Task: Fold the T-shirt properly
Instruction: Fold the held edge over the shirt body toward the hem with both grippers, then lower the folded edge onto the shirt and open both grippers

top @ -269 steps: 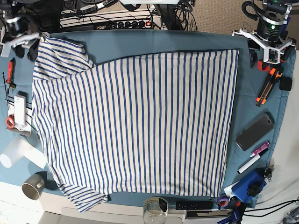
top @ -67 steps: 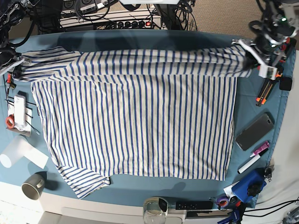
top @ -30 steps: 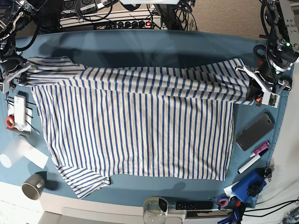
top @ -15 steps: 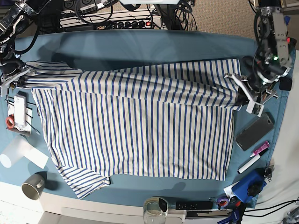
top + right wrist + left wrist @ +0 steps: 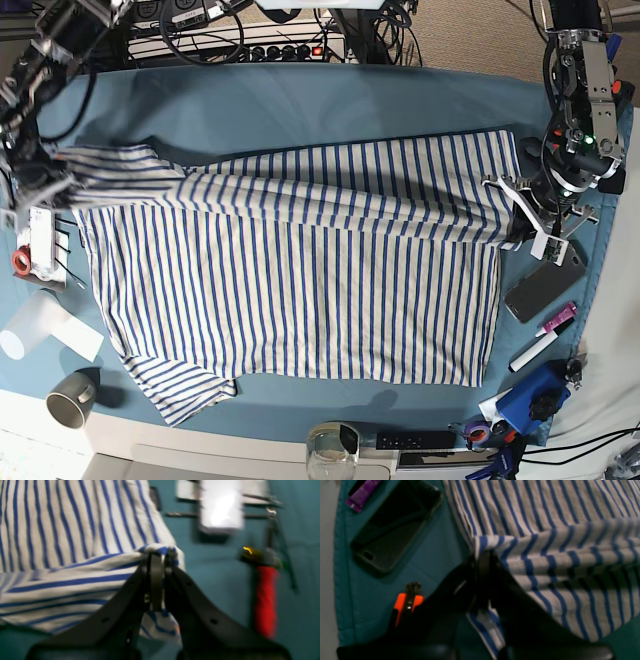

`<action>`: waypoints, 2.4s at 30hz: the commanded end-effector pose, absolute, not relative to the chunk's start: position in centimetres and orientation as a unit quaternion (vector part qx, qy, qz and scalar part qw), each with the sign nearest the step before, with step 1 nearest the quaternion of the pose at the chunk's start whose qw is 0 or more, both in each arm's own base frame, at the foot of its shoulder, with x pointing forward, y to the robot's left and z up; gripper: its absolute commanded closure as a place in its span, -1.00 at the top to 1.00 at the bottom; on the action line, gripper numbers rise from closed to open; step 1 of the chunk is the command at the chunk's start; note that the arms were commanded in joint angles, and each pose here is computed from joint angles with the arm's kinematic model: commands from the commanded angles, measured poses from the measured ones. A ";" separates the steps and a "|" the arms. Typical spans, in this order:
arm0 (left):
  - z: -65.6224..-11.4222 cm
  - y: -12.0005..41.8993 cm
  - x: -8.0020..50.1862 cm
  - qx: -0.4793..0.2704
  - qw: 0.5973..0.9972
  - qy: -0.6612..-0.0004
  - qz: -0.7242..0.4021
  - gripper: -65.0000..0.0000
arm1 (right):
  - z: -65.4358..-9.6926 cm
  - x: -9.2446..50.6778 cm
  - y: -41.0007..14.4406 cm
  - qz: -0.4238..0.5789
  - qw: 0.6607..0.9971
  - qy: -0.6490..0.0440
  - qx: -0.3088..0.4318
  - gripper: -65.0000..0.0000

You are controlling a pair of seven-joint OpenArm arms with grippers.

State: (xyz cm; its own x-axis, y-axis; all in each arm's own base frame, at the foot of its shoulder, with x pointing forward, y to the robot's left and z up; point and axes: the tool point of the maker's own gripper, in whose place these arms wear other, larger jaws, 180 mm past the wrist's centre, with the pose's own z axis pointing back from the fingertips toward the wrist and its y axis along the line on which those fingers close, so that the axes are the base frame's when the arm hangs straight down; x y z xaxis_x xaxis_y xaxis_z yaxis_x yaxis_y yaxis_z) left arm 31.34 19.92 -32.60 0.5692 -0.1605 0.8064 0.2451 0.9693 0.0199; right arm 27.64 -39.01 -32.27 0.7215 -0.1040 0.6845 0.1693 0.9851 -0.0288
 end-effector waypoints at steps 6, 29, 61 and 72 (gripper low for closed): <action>-32.1 21.0 32.4 -0.041 0.877 -0.467 -0.104 -1.00 | -29.7 31.8 -39.0 -0.045 0.916 -0.392 -0.068 -1.00; -31.2 20.2 35.4 -0.077 0.850 -0.513 -0.087 -1.00 | -29.6 36.0 -39.8 -0.096 0.909 -0.405 -0.027 -1.00; -32.5 18.5 35.5 -0.074 0.848 -0.519 -0.073 -1.00 | -29.7 35.8 -40.7 -0.105 0.908 -0.402 -0.049 -1.00; -33.3 18.8 36.3 -0.068 0.854 -0.514 -0.051 -1.00 | -29.2 36.2 -40.8 -0.104 0.901 -0.417 -0.051 -1.00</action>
